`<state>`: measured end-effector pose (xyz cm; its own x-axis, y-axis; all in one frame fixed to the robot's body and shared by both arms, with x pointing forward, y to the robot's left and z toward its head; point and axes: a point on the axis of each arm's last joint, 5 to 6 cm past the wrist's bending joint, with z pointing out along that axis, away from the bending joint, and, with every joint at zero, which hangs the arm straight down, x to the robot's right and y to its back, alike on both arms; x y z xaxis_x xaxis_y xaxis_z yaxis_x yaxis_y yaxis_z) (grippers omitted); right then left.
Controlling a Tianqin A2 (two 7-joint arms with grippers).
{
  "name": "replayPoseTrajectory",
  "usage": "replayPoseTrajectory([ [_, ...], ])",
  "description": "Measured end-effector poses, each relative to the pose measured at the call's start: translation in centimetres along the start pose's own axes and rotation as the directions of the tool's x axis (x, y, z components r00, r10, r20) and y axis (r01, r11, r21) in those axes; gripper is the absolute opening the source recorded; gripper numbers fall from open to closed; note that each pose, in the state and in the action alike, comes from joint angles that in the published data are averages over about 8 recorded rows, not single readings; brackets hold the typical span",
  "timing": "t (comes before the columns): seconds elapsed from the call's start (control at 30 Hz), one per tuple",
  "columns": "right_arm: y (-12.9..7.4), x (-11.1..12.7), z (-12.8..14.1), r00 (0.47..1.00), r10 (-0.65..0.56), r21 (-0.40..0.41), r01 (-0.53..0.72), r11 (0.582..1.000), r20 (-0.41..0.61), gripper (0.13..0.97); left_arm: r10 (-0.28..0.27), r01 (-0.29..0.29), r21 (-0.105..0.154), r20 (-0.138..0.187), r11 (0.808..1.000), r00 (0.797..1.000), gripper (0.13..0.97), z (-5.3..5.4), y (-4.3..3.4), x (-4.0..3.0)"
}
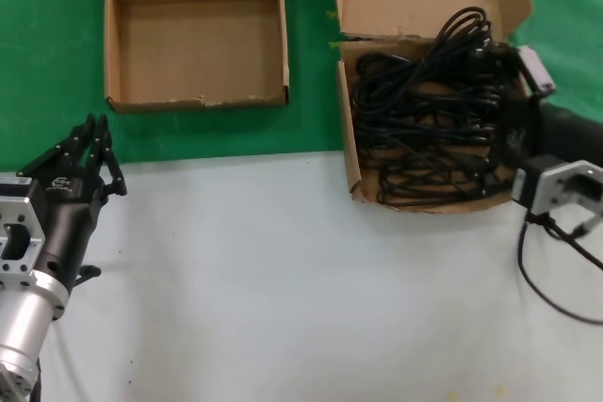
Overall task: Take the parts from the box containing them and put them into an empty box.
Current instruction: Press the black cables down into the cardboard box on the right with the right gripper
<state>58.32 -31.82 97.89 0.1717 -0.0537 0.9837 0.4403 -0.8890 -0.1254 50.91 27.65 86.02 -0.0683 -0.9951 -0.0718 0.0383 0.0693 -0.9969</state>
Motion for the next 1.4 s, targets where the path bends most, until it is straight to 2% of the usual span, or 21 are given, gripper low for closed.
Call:
replayPoseTrajectory([
  [0.13, -0.3, 1.1, 1.3, 0.994, -0.111, 0.024, 0.111, 0.994, 0.017, 0.966, 0.0, 0.0, 0.0, 0.0, 1.0, 1.0, 0.188, 0.0, 0.0, 0.0],
  [0.3, -0.8, 2.0, 2.8, 0.975, -0.219, 0.041, 0.217, 0.975, 0.032, 0.966, 0.0, 0.0, 0.0, 0.0, 1.0, 1.0, 0.167, 0.0, 0.0, 0.0],
  [0.67, -1.5, 3.2, 5.3, 0.933, -0.35, 0.05, 0.346, 0.937, 0.09, 0.945, 0.0, 0.0, 0.0, 0.0, 1.0, 1.0, 0.145, 0.0, 0.0, 0.0],
  [0.93, -2.1, 3.6, 6.2, 0.919, -0.379, 0.048, 0.376, 0.925, 0.109, 0.859, 0.0, 0.0, 0.0, 0.0, 1.0, 1.0, 0.145, 0.0, 0.0, 0.0],
  [1.07, -2.5, 3.7, 6.6, 0.914, -0.388, 0.048, 0.385, 0.922, 0.117, 0.859, 0.0, 0.0, 0.0, 0.0, 1.0, 1.0, 0.145, 0.0, 0.0, 0.0],
  [1.4, -2.9, 3.8, 7.1, 0.907, -0.398, 0.028, 0.399, 0.917, 0.138, 0.681, 0.0, 0.0, 0.0, 0.0, 1.0, 1.0, 0.145, 0.0, 0.0, 0.0],
])
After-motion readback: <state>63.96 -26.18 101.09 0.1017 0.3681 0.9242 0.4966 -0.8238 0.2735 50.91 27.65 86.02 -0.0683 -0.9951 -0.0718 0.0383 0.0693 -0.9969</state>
